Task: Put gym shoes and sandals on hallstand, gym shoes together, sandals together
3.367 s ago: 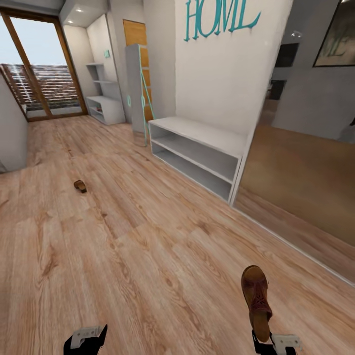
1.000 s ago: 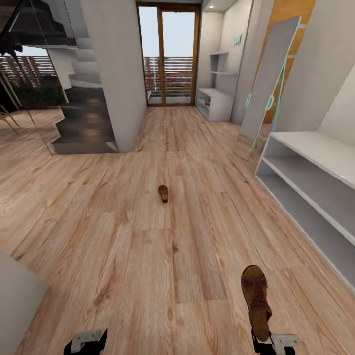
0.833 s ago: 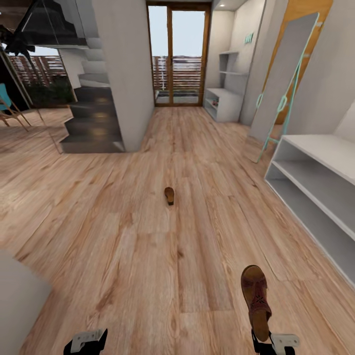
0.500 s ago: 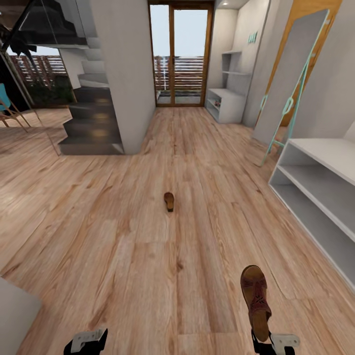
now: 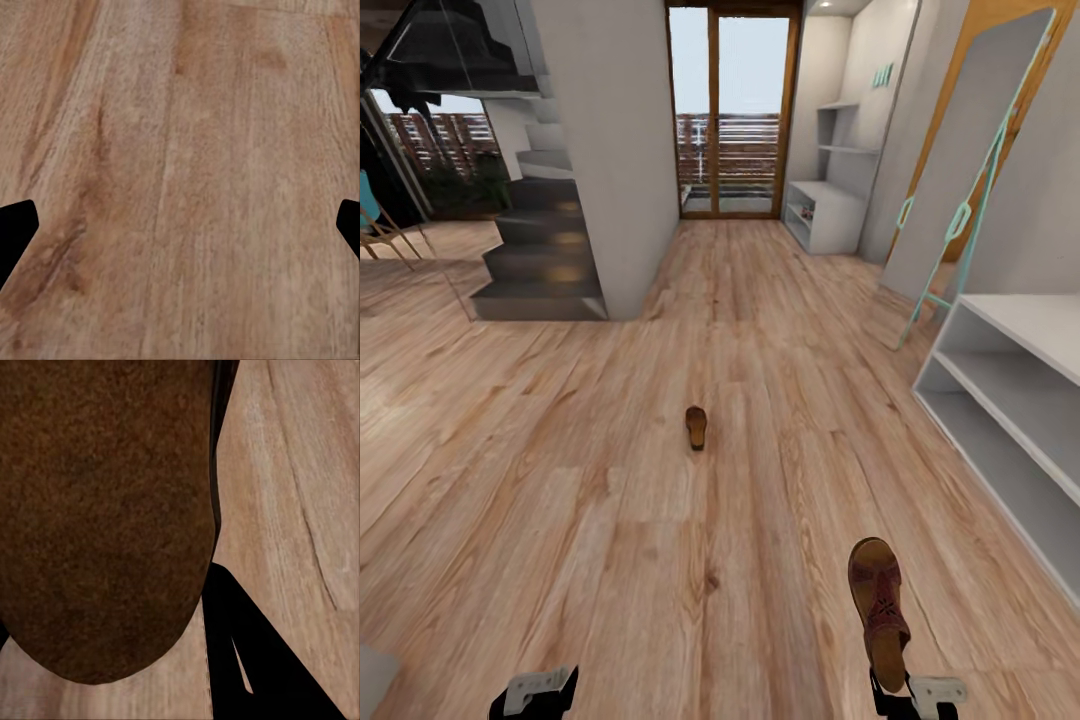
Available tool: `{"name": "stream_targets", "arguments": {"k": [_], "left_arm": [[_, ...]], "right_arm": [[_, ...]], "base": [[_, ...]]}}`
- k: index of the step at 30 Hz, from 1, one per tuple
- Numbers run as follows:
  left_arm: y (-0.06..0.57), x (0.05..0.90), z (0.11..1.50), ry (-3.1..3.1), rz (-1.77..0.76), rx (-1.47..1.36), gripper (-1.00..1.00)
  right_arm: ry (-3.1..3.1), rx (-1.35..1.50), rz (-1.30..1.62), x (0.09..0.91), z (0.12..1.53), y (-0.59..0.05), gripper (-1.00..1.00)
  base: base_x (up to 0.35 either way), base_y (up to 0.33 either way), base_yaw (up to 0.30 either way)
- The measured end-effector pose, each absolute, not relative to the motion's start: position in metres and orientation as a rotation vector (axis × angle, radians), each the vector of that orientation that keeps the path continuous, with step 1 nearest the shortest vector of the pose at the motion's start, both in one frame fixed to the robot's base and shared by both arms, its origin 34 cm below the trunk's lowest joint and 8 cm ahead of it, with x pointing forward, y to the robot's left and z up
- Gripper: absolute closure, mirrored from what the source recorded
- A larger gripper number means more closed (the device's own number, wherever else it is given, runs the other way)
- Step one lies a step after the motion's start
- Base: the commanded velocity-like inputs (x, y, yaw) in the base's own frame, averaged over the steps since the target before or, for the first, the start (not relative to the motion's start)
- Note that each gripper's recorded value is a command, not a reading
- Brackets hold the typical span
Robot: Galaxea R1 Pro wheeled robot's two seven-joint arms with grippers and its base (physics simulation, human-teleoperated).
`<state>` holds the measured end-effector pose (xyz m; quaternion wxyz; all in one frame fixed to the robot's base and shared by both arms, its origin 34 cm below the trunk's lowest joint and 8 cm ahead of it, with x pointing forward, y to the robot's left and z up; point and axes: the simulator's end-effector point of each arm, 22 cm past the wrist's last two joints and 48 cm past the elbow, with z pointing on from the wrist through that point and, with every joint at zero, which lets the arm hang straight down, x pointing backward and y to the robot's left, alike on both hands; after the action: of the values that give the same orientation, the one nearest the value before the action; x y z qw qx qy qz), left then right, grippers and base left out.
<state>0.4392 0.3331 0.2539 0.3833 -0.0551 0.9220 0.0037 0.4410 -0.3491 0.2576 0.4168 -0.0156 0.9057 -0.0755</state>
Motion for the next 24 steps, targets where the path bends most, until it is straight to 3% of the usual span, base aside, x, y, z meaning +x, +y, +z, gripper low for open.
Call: {"name": "stream_targets", "arguments": {"k": [24], "left_arm": [[0.3347, 0.4394, 0.2543, 2.348, 0.013, -0.153, -1.00]], "right_arm": [[2.274, -0.045, -0.189, 0.4409, 0.2577, -0.3497, 1.00]], "base": [[0.282, -0.176, 0.006]]}}
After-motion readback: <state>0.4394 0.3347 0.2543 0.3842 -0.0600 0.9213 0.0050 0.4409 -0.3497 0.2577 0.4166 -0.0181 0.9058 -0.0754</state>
